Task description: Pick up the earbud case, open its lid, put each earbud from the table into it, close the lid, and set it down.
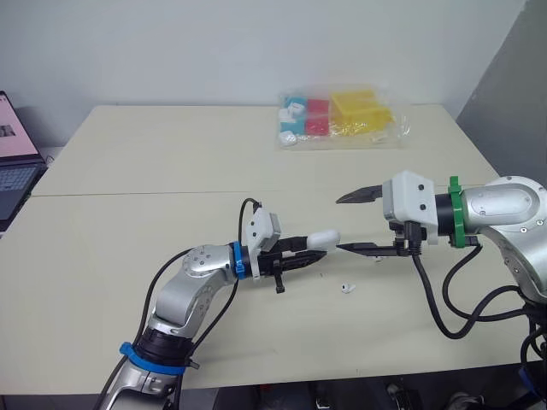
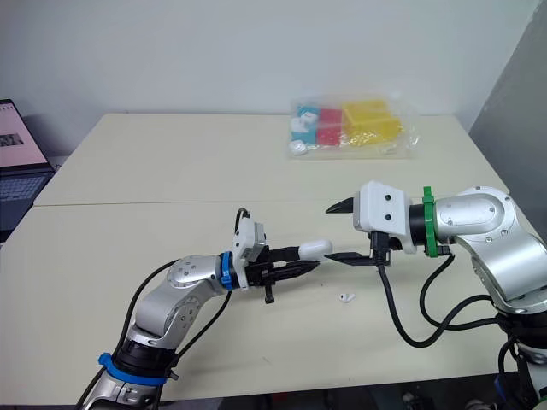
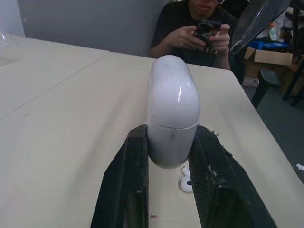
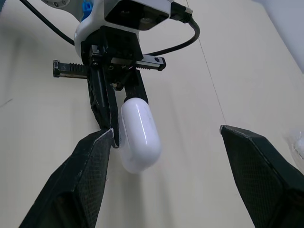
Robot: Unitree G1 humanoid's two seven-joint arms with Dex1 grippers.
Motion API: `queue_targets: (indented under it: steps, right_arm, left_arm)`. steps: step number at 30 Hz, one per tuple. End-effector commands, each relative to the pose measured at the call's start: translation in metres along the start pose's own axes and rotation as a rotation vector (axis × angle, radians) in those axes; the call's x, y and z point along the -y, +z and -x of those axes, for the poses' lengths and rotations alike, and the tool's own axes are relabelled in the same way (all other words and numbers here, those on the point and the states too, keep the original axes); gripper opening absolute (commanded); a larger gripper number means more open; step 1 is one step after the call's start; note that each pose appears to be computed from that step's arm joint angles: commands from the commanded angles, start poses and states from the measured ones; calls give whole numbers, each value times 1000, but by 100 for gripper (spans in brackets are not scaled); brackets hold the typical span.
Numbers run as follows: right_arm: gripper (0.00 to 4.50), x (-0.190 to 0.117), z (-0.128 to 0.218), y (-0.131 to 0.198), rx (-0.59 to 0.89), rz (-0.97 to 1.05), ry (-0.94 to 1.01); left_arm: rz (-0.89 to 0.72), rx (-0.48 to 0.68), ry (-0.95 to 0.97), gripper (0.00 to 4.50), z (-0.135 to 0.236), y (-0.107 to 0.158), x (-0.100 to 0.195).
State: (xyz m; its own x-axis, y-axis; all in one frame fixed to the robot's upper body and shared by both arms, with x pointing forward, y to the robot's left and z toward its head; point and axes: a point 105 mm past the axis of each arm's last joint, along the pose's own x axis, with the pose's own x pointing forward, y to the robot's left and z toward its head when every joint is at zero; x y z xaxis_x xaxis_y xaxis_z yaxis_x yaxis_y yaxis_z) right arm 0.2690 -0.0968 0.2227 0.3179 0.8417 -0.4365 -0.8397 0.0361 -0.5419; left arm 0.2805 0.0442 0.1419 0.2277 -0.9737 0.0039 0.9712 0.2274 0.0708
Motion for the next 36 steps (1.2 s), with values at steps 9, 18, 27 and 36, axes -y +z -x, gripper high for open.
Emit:
queue_targets:
  steps: [9, 18, 27, 36]
  right_arm:
    - [376, 12, -17, -5, -16, 83, -59]
    - [376, 23, -11, 5, 10, 101, -76]
    - [376, 21, -5, 10, 27, 61, -47]
    - [376, 10, 40, 4, 13, -200, -5]
  left_arm:
    - [-97, 13, -50, 79, -5, 13, 7]
    - [-191, -52, -60, 79, -3, 1, 8]
    - [-204, -51, -54, 79, -3, -4, 5]
    - [-179, -59, 78, 79, 10, -9, -16]
